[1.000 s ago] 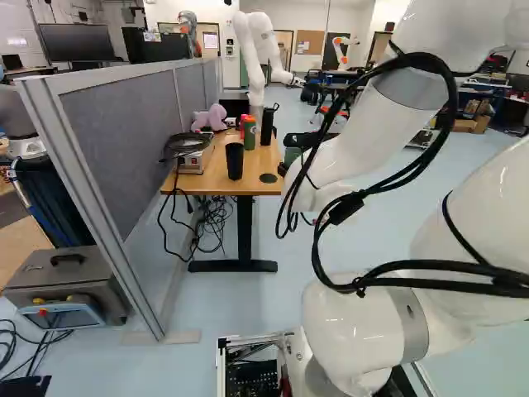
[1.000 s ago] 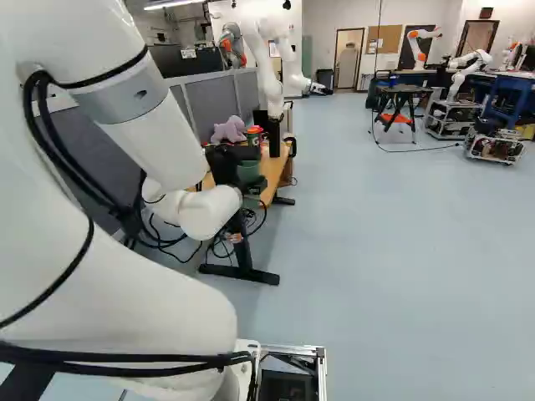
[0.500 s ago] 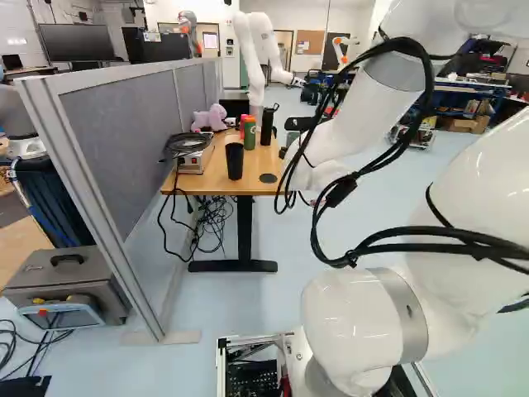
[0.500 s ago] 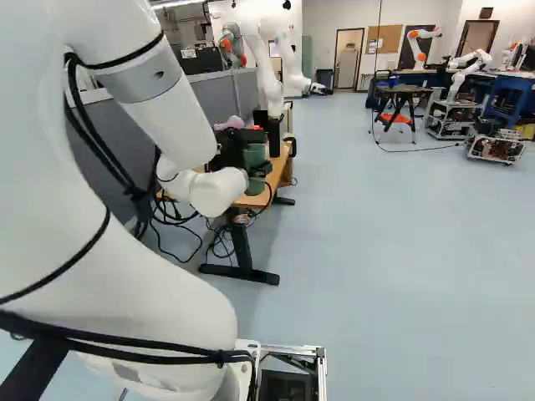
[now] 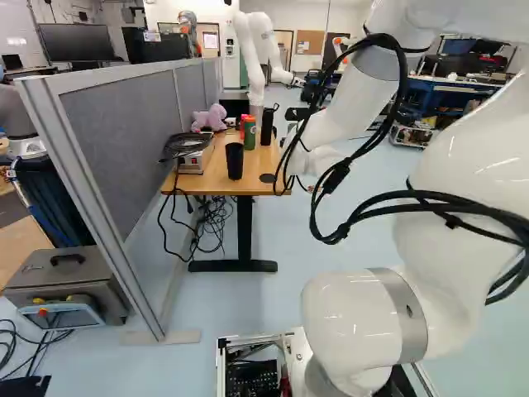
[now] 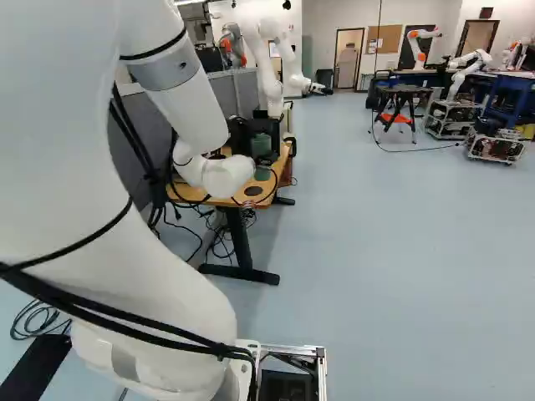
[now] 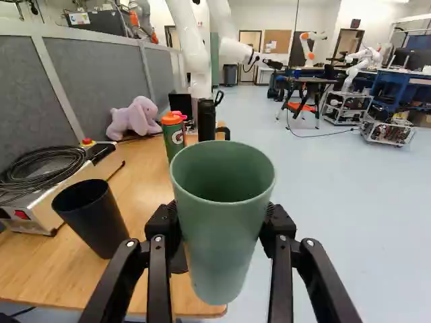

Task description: Place the green cup on the table

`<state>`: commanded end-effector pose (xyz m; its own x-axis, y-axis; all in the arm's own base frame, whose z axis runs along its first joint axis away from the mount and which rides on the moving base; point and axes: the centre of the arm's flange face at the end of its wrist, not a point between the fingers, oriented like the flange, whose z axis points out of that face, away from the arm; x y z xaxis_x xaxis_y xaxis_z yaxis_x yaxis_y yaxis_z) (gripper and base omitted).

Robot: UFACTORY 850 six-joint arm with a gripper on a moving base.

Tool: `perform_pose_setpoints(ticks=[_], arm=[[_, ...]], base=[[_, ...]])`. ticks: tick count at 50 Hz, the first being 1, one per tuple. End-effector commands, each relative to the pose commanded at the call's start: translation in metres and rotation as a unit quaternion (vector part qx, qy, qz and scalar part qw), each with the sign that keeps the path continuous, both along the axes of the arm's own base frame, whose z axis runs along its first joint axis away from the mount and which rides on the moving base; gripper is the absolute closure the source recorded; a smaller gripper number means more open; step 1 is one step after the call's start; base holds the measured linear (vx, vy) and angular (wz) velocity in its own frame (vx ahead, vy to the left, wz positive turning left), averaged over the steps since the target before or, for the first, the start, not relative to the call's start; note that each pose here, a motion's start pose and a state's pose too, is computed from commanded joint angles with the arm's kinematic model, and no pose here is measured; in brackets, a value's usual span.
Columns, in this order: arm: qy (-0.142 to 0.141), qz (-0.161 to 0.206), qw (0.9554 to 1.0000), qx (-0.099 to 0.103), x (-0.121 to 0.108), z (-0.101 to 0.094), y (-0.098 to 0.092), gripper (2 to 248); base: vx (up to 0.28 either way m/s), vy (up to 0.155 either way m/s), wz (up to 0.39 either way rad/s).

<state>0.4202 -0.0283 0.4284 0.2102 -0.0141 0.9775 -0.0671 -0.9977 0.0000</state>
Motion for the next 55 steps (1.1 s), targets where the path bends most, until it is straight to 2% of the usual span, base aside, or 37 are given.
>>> perform_pose_setpoints(ticks=[22,40,55], arm=[[-0.001,-0.006,1.0,0.0,0.046,-0.002,-0.009,123],[0.009,-0.005,1.0,0.001,0.085,-0.02,-0.011,123],[-0.003,0.001,1.0,0.0,0.117,-0.036,-0.007,123]], base=[[0.0,0.0,0.0],[0.0,0.0,0.0],[0.0,0.0,0.0]])
